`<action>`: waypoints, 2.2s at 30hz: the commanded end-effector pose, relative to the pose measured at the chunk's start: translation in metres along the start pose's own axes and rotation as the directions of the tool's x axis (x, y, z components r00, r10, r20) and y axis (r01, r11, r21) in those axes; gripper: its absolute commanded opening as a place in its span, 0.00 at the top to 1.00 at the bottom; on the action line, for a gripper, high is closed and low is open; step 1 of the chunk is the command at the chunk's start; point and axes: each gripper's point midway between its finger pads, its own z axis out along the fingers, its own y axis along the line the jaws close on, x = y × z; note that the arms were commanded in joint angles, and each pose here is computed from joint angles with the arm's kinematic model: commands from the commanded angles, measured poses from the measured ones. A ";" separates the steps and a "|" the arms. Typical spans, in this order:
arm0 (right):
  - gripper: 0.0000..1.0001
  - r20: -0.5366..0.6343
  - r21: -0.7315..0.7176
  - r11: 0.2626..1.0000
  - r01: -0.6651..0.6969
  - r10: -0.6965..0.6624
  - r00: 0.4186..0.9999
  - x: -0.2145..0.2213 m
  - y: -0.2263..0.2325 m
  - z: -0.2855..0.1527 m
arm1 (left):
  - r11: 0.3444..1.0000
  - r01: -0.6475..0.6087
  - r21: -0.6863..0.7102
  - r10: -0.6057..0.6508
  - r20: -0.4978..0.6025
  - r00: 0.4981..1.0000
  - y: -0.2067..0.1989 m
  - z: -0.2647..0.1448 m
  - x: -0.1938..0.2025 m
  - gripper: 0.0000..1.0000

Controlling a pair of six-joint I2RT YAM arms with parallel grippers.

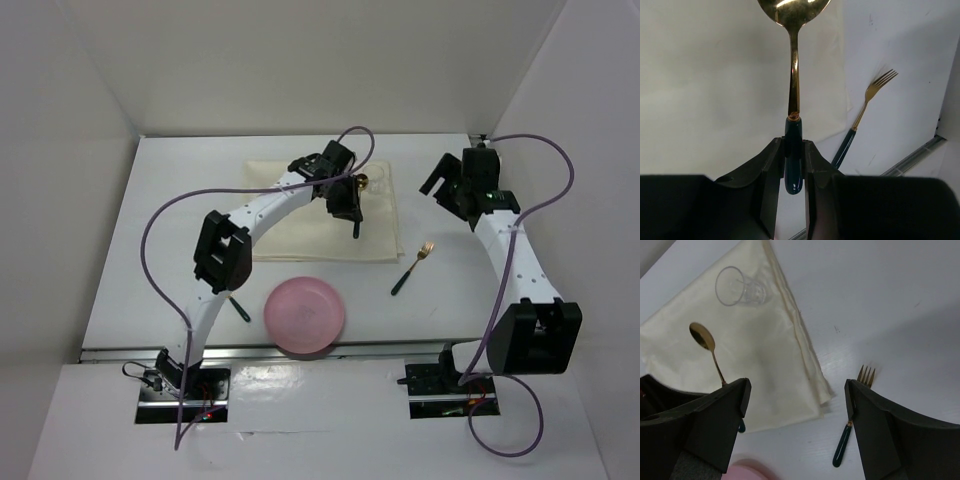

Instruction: Set the dinner table for one person

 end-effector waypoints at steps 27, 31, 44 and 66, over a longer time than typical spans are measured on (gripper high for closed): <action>0.09 -0.122 -0.086 0.995 0.054 -0.064 0.990 0.073 -0.022 -0.047 | 0.983 0.097 0.153 -0.081 -0.107 0.991 -0.021 0.063 0.019 0.34; 0.09 -0.190 -0.181 0.982 0.046 -0.081 0.978 0.096 -0.014 -0.049 | 0.987 0.033 0.159 -0.021 -0.078 0.997 -0.036 0.017 0.019 0.27; 0.06 -0.496 -0.482 0.866 0.134 -0.396 0.773 0.255 0.052 -0.075 | 0.988 0.006 -0.154 0.032 0.247 0.968 0.067 -0.193 -0.006 0.31; 0.88 -0.528 -0.532 0.793 0.296 -0.585 0.616 0.340 0.081 -0.053 | 0.899 0.324 -0.294 -0.135 0.518 0.844 0.216 -0.330 0.002 0.35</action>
